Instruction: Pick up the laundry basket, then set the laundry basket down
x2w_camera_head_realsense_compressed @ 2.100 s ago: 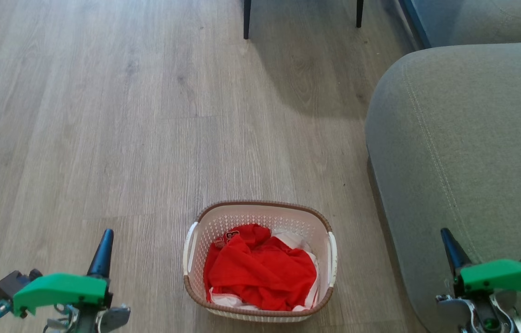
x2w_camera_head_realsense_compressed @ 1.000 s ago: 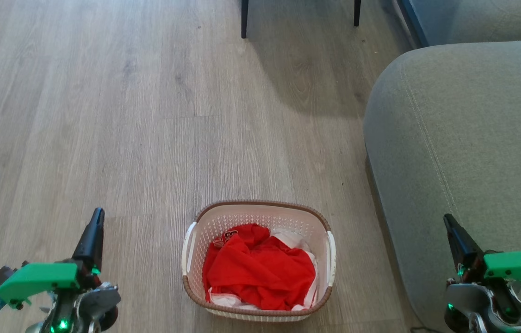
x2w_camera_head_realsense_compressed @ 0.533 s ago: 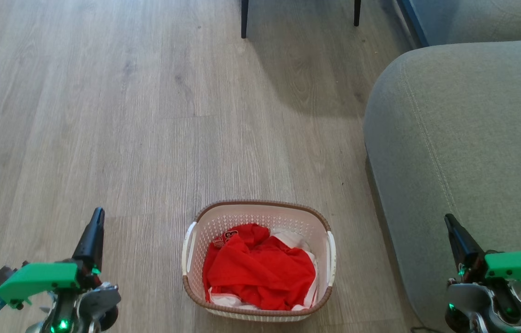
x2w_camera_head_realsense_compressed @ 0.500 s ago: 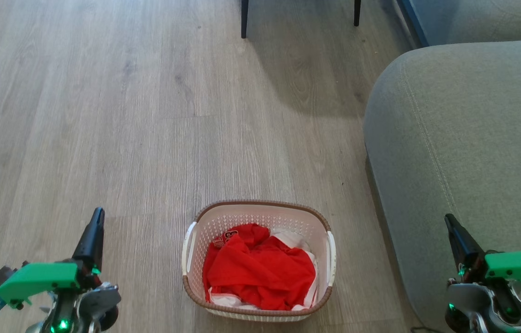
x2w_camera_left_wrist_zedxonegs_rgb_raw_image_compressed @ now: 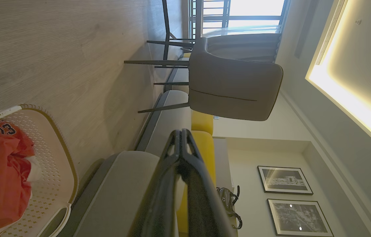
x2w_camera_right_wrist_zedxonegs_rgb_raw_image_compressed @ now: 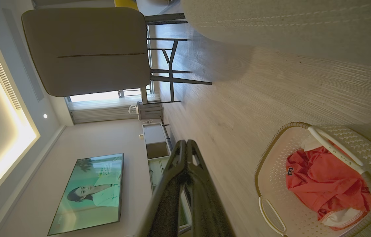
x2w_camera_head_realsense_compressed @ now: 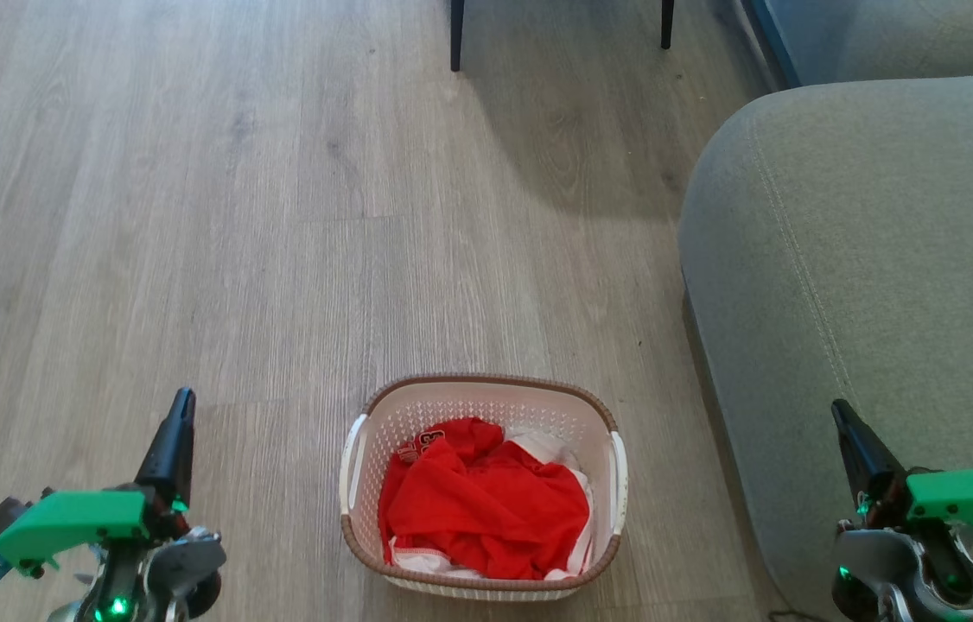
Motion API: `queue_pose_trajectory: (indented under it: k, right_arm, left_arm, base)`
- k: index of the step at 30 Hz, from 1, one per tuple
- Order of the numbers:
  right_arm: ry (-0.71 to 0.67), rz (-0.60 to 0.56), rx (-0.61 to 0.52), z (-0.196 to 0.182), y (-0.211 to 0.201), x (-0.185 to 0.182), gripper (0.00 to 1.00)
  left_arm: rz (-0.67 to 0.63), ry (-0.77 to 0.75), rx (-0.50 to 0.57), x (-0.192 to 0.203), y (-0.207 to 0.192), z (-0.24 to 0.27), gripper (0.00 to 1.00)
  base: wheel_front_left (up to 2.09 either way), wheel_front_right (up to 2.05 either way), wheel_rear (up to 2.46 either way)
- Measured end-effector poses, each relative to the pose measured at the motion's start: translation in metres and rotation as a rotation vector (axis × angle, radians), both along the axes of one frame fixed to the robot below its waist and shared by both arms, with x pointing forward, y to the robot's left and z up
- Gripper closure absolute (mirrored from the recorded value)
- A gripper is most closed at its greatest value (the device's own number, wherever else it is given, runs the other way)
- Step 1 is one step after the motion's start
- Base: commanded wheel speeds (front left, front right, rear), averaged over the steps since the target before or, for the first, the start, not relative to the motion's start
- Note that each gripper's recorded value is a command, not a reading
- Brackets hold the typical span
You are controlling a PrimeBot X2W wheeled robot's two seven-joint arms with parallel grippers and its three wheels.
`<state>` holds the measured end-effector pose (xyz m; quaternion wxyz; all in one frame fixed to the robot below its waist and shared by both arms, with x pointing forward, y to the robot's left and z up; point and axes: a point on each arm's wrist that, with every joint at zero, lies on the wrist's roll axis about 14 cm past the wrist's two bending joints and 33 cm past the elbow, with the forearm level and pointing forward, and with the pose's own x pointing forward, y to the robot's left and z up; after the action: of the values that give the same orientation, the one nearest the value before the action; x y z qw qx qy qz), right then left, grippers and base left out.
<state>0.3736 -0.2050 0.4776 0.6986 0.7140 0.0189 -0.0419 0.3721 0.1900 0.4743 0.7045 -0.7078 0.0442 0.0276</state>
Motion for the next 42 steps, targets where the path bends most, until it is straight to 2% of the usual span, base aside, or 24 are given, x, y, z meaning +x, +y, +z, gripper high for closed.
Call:
queue_pose_trajectory:
  k: [42]
  right_arm:
    - [0.0,0.004,0.001,0.0,-0.0001,-0.0001,1.0]
  left_arm:
    - [0.001,0.0,-0.001,0.0,0.0002,0.0,1.0]
  base:
    - [0.0,0.0,0.0]
